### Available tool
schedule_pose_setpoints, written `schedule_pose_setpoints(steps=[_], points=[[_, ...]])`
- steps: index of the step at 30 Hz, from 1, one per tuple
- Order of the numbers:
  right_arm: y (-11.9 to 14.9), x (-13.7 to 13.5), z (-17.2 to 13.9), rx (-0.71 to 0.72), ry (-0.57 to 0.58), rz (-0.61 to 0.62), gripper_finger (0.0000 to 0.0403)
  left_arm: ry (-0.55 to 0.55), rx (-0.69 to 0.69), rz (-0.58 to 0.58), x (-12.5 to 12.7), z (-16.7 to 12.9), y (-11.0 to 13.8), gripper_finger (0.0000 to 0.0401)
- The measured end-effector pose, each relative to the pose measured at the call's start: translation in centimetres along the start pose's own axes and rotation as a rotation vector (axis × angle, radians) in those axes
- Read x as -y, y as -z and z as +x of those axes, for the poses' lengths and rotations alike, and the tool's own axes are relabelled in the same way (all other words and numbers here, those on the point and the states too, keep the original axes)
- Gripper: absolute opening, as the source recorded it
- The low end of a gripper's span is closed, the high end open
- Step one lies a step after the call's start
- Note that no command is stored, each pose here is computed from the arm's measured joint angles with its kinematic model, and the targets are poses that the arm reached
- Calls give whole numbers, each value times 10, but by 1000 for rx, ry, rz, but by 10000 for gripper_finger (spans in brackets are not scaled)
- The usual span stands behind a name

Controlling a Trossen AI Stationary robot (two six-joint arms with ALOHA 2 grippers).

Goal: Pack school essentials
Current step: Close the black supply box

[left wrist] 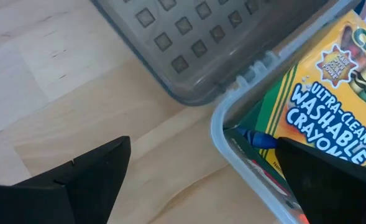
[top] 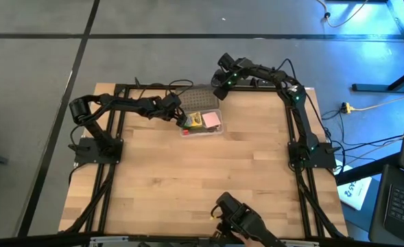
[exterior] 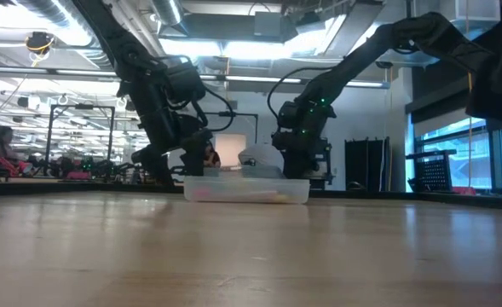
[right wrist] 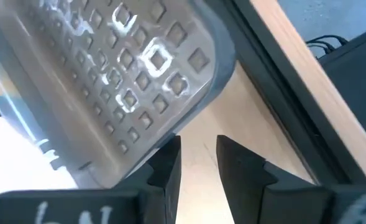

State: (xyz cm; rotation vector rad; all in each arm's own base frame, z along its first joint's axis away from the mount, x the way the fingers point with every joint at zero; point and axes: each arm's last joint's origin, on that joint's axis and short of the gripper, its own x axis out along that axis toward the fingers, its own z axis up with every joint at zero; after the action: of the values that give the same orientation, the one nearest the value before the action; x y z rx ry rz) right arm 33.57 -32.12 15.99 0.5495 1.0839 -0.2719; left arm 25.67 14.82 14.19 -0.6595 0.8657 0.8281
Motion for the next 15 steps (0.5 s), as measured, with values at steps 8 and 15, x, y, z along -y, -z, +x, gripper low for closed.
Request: schedule_pose_setpoints(steps=[8, 15], points=[[0, -3, 0, 6, -36, -36, 106, -8, -7, -6, -3, 0, 0, 396], [-2, -7, -5, 30, -90, -74, 106, -12, -9, -5, -3, 0, 0, 396]])
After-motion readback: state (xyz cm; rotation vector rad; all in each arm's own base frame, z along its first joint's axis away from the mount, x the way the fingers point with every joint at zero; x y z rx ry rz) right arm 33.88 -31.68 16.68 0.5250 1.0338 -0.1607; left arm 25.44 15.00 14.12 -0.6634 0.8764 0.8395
